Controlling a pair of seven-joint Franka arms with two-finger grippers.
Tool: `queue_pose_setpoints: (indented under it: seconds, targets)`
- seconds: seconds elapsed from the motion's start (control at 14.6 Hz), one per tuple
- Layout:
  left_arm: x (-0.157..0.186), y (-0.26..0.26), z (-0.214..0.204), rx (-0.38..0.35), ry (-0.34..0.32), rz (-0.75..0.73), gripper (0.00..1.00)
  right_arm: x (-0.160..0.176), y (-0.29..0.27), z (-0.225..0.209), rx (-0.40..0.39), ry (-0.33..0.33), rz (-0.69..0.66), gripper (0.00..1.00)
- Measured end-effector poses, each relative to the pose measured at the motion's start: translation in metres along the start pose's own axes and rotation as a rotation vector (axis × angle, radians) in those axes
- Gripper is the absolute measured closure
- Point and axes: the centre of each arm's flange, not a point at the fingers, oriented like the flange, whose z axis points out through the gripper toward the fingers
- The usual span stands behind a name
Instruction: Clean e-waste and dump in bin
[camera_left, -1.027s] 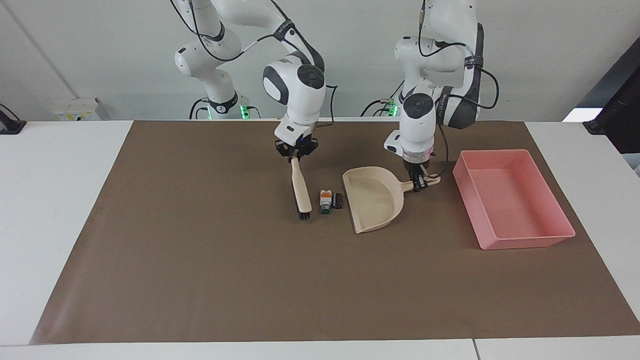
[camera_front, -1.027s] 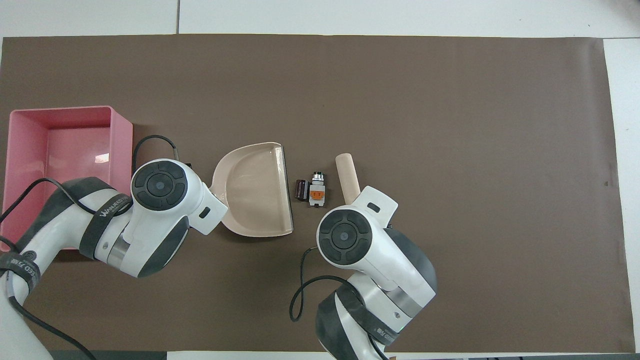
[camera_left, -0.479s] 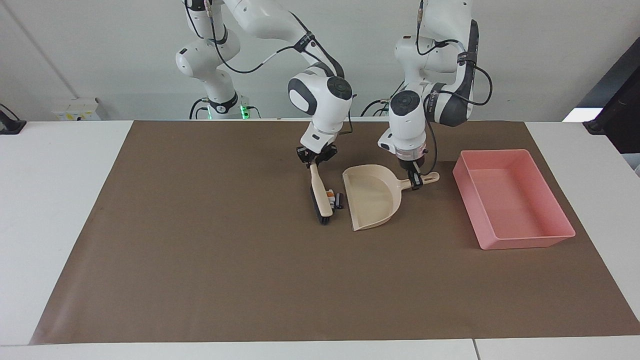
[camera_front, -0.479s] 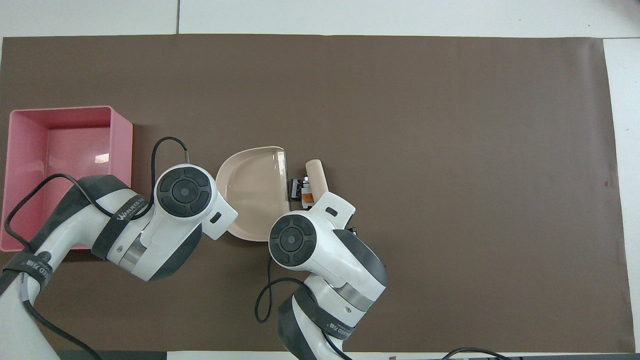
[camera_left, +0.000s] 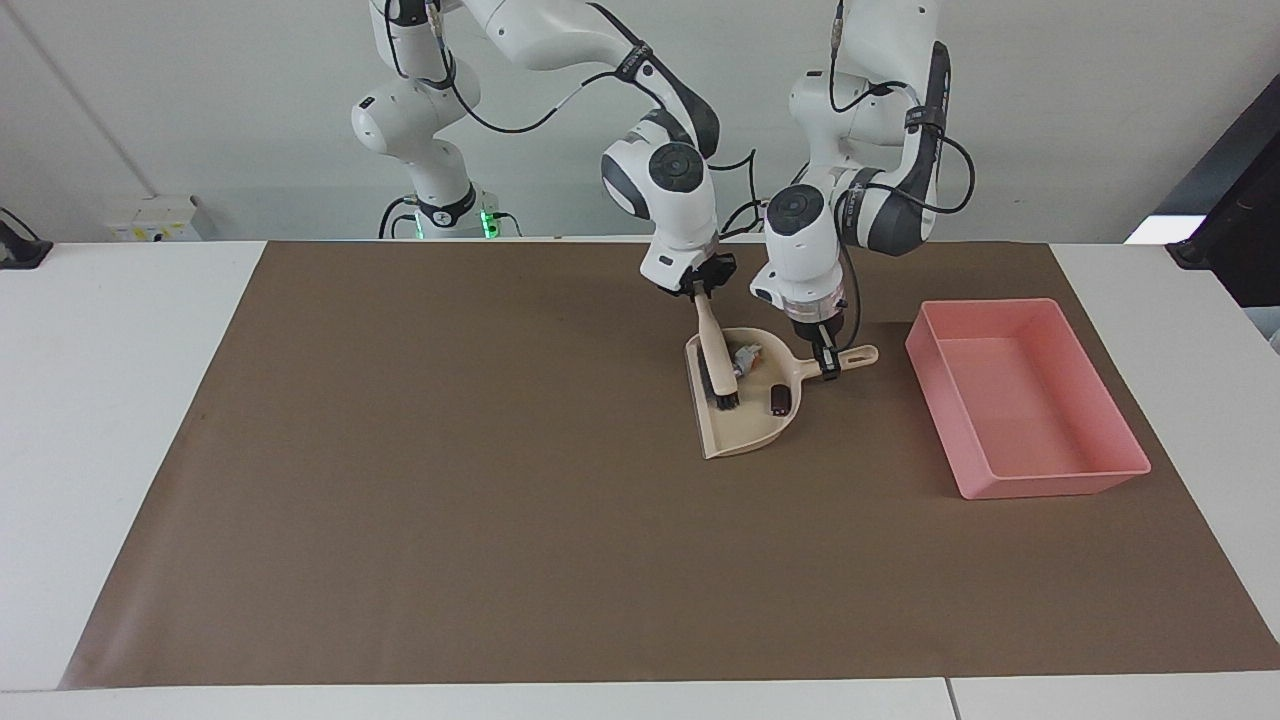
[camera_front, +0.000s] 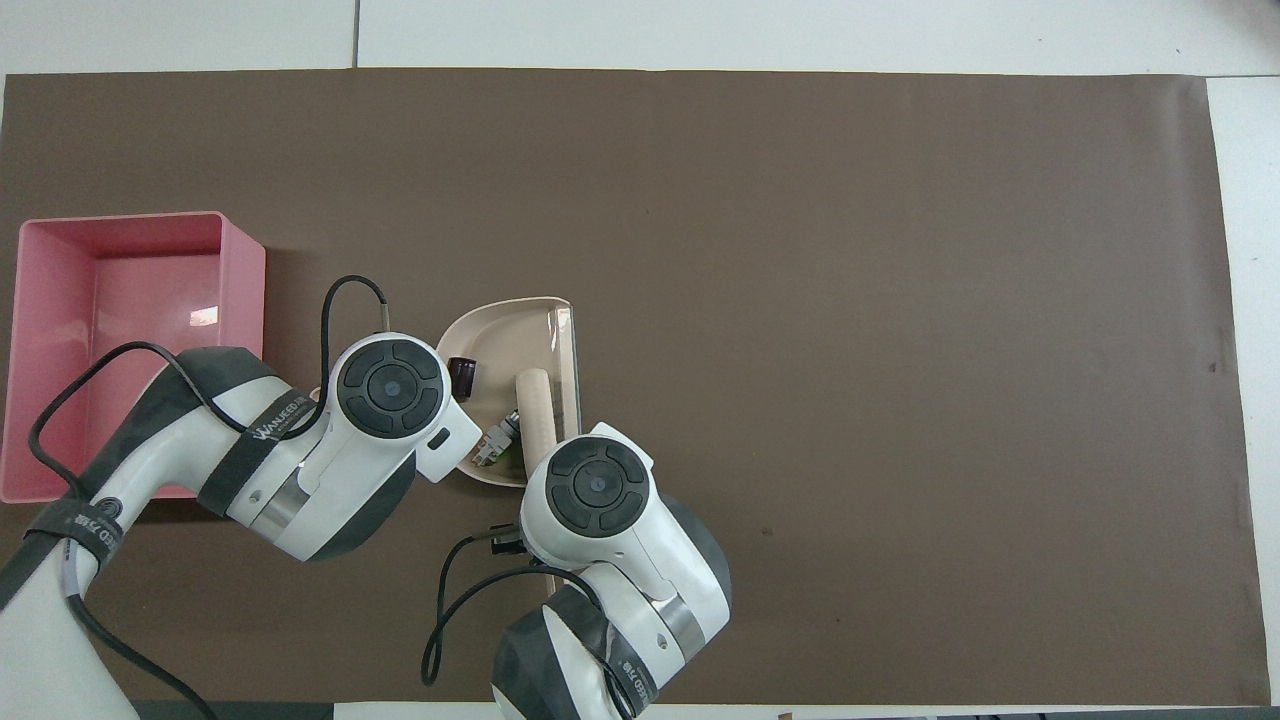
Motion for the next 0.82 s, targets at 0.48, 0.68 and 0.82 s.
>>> queue_pose_setpoints:
  seconds: [0.48,0.68,0.82]
  targets:
    - [0.001,-0.002,-0.002,-0.002,0.041,0.085,0.68,-0.009,0.000,-0.048,0.002,-0.010,-0.023,0.74]
    - [0.002,-0.003,-0.003,-0.002,0.058,0.087,0.68,-0.007,0.035,-0.105,-0.087,0.018,-0.025,0.74]
    - [0.002,-0.004,-0.003,-0.008,0.092,0.081,0.68,-0.003,0.069,-0.146,-0.133,0.034,0.010,0.74]
